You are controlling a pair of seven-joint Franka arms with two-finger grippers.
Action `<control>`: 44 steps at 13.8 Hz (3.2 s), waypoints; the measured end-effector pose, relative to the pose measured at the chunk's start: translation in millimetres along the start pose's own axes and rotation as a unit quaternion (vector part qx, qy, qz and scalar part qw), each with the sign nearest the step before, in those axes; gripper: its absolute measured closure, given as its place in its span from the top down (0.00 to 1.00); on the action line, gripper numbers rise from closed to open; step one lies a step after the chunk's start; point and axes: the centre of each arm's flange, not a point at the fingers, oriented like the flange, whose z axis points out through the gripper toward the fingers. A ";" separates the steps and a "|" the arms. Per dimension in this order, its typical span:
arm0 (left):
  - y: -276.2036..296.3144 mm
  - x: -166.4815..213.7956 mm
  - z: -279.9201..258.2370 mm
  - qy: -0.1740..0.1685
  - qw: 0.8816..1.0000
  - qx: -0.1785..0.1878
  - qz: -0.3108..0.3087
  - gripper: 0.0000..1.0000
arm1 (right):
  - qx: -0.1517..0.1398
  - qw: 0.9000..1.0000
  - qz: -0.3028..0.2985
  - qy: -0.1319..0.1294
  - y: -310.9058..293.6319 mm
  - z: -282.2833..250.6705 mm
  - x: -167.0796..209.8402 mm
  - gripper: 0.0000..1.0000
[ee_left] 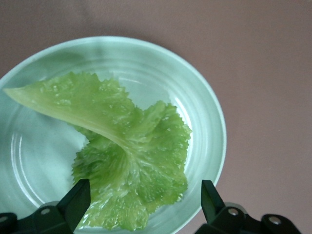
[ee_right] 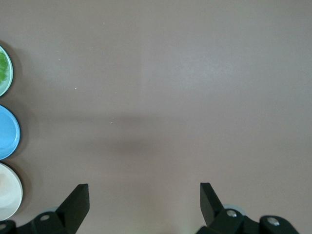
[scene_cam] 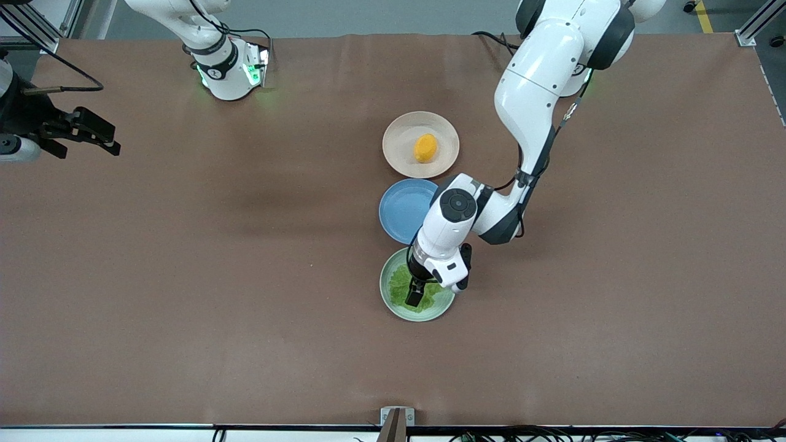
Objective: Pick lemon and lettuce from plates
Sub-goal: 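Close the left gripper on the lettuce while the right gripper reaches the lemon, then lift the lettuce with the left gripper while the right gripper grasps the lemon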
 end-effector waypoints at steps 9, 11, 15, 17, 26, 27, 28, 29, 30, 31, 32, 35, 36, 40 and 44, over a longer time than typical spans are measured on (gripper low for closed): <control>-9.8 -0.6 7.7 0.008 0.999 0.036 0.001 1.00 | 0.000 1.000 0.001 0.007 1.4 -6.4 0.7 1.00; -11.3 0.1 9.8 0.009 0.999 0.040 0.001 0.98 | 0.000 1.000 0.001 0.002 1.8 -0.3 4.7 1.00; -12.7 0.7 12.1 0.010 0.999 0.041 0.001 0.68 | 0.002 1.000 -0.010 -0.025 0.9 38.7 29.6 1.00; -13.0 0.7 12.4 0.010 0.999 0.042 0.001 0.62 | 0.006 0.999 -0.002 -0.040 -24.8 54.4 35.7 1.00; -6.7 -1.9 5.0 0.006 0.999 0.034 0.000 0.09 | 0.019 0.986 0.159 -0.040 -323.8 103.0 -54.5 1.00; -4.9 -1.2 2.8 0.006 0.999 0.033 -0.001 0.08 | 0.022 0.984 0.174 -0.034 -354.8 124.8 -74.0 1.00; -2.7 -0.7 -0.6 0.006 0.999 0.033 -0.002 0.08 | 0.029 0.981 0.190 -0.027 -385.3 149.9 -97.2 1.00; -0.2 -0.8 -5.9 0.007 0.999 0.037 -0.002 0.08 | 0.036 0.979 0.201 -0.022 -412.2 175.9 -122.2 1.00; 3.0 -1.8 -14.4 0.009 0.999 0.044 -0.003 0.07 | 0.041 0.977 0.207 -0.020 -433.4 200.6 -144.8 1.00; 7.4 -3.6 -26.3 0.010 0.999 0.050 -0.002 0.07 | 0.041 0.976 0.212 -0.021 -451.2 224.5 -164.2 1.00; 13.0 -5.8 -41.4 0.011 0.998 0.054 -0.002 0.07 | 0.039 0.975 0.216 -0.021 -466.2 246.1 -177.7 1.00; 34.4 -7.3 -95.5 0.008 0.999 0.046 -0.006 0.07 | 0.022 0.972 0.232 0.001 -505.1 304.7 -201.9 1.00; 41.2 -4.3 -112.3 0.007 0.999 0.042 -0.009 0.07 | 0.013 0.971 0.239 0.012 -518.8 322.4 -208.6 1.00; 48.5 29.4 -164.2 0.016 0.998 0.061 0.029 0.07 | -0.012 0.970 0.241 0.024 -567.9 388.8 -219.5 1.00; 18.3 95.2 -198.6 0.023 0.988 0.097 0.117 0.07 | -0.027 0.970 0.238 0.038 -588.1 431.8 -216.9 1.00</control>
